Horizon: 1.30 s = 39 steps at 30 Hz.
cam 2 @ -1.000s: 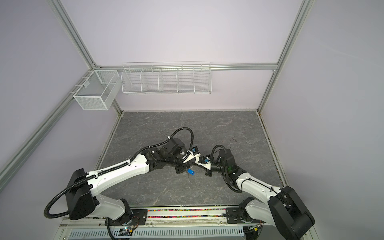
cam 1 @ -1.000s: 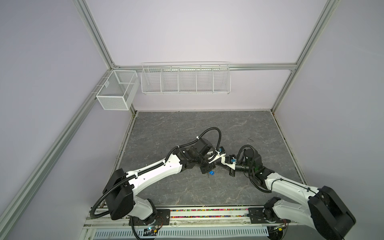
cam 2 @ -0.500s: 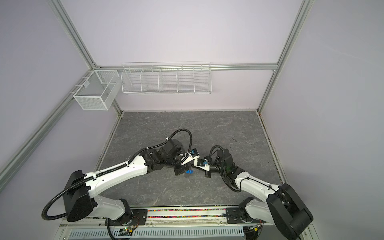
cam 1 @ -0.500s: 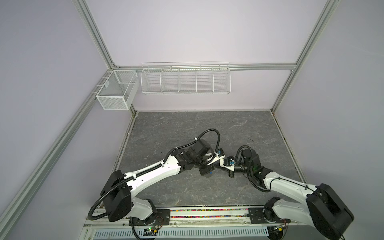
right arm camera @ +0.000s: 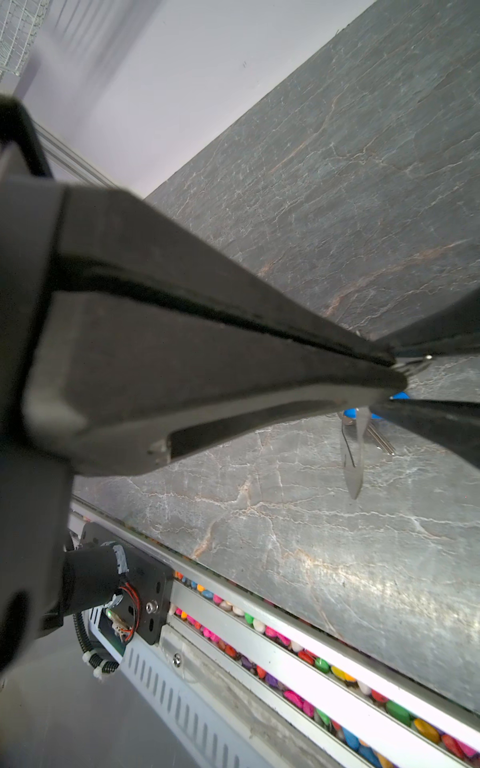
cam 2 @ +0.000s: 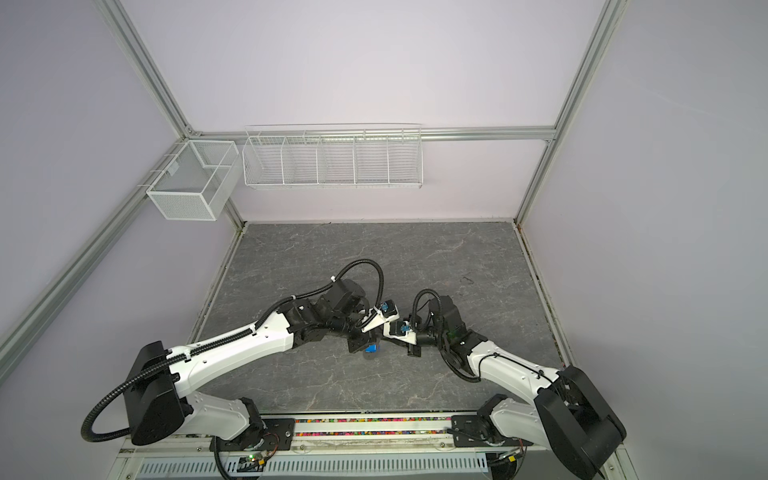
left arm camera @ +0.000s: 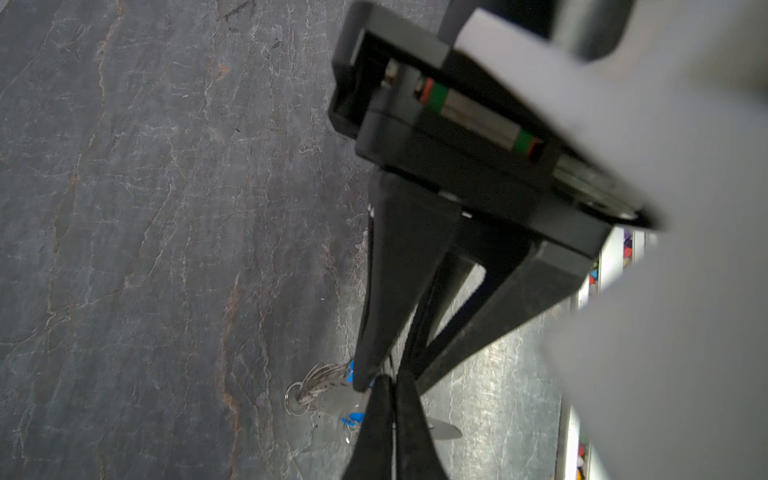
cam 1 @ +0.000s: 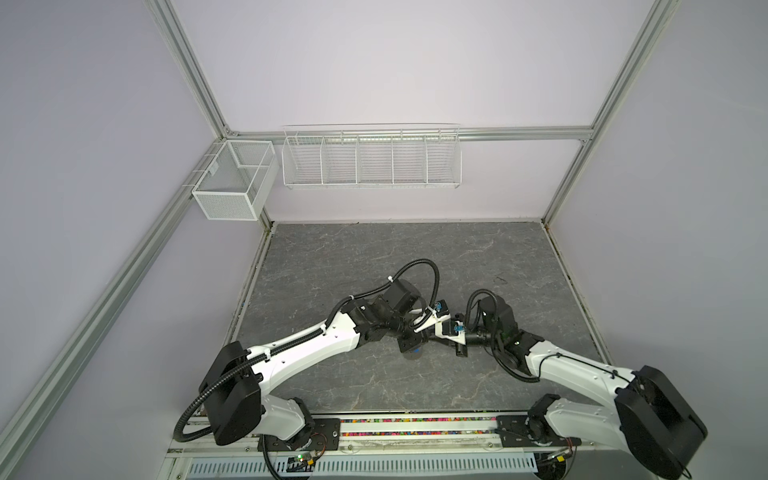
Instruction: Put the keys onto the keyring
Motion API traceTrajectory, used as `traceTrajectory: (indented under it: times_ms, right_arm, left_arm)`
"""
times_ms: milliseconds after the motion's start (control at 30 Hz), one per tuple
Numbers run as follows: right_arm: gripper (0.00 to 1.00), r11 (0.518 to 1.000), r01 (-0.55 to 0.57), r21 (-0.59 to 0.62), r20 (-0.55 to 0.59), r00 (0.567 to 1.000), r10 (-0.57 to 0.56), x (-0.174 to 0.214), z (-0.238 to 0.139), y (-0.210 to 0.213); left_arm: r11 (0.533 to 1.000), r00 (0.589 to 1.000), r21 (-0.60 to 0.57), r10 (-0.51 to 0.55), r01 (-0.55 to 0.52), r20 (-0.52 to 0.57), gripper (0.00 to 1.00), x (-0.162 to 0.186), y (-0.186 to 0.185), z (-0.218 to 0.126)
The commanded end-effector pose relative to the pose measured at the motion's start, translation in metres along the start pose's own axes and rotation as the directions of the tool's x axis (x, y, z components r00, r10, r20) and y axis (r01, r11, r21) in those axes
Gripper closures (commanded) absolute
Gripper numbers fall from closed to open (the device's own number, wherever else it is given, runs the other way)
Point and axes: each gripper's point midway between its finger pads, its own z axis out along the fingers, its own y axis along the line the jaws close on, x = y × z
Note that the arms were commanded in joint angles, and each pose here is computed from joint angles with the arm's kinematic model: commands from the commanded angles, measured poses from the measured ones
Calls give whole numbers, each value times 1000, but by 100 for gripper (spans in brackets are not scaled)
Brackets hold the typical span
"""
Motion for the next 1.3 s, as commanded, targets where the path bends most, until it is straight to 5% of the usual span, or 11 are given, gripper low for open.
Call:
traceTrajectory:
  times_ms: [0, 833, 1133, 1267]
  right_arm:
    - [82, 1000, 11, -20, -61, 998, -12, 11, 3, 5]
    - [93, 999, -22, -30, -61, 998, 20, 8, 3, 1]
    - [93, 997, -51, -62, -67, 997, 47, 10, 6, 4]
    - [93, 997, -49, -63, -63, 997, 45, 9, 7, 3]
  left_arm:
    - [996, 990, 44, 68, -74, 124, 100, -27, -14, -11]
    - [997, 992, -58, 63, -57, 109, 100, -9, -3, -17]
    - [990, 990, -121, 84, -71, 111, 65, -2, 4, -26]
    - [987, 990, -139, 97, -82, 103, 62, 3, 6, -28]
